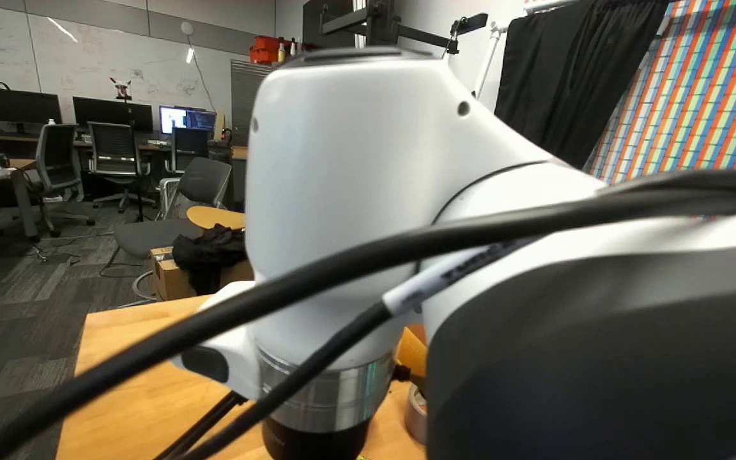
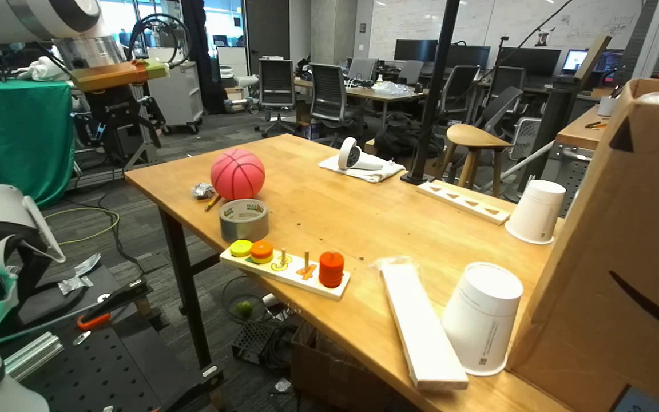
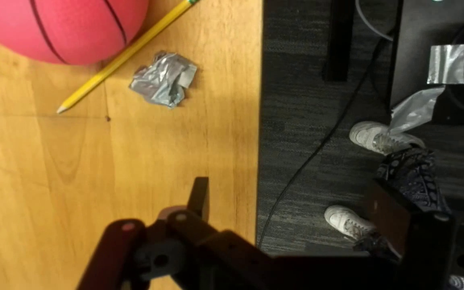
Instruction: Move the ball to the right
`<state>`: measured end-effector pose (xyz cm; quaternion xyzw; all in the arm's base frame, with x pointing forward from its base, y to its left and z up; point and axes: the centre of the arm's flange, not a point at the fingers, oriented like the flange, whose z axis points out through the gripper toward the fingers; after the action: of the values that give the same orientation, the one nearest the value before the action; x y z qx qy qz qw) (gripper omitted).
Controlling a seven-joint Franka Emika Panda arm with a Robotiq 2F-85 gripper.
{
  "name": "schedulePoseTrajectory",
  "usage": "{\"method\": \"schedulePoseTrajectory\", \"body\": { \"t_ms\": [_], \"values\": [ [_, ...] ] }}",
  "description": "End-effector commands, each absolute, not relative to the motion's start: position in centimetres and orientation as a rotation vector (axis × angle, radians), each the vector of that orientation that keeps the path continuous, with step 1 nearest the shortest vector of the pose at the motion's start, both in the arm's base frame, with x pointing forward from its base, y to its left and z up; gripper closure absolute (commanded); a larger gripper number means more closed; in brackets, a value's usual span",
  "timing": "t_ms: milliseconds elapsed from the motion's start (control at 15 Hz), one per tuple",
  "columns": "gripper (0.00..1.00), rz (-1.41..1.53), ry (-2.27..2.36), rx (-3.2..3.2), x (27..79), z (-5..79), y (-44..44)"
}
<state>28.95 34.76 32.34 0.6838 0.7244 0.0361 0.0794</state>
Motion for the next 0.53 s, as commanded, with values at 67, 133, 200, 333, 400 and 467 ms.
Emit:
{"method": "schedulePoseTrajectory", "body": {
  "t_ms": [67, 133, 200, 333, 400, 467],
  "values": [
    [0.00, 0.074, 2.373, 1.732, 32.9, 32.1, 37.2],
    [0.00, 0.065, 2.409, 1.662, 33.8, 31.9, 37.3],
    [0.00, 0.057, 2.445, 1.593, 34.6, 31.7, 37.3],
    [0.00, 0.030, 2.521, 1.452, 36.7, 31.2, 37.0],
    [0.00, 0.014, 2.543, 1.421, 37.7, 30.8, 36.6],
    [0.00, -0.003, 2.558, 1.402, 38.8, 30.3, 36.1]
  ]
}}
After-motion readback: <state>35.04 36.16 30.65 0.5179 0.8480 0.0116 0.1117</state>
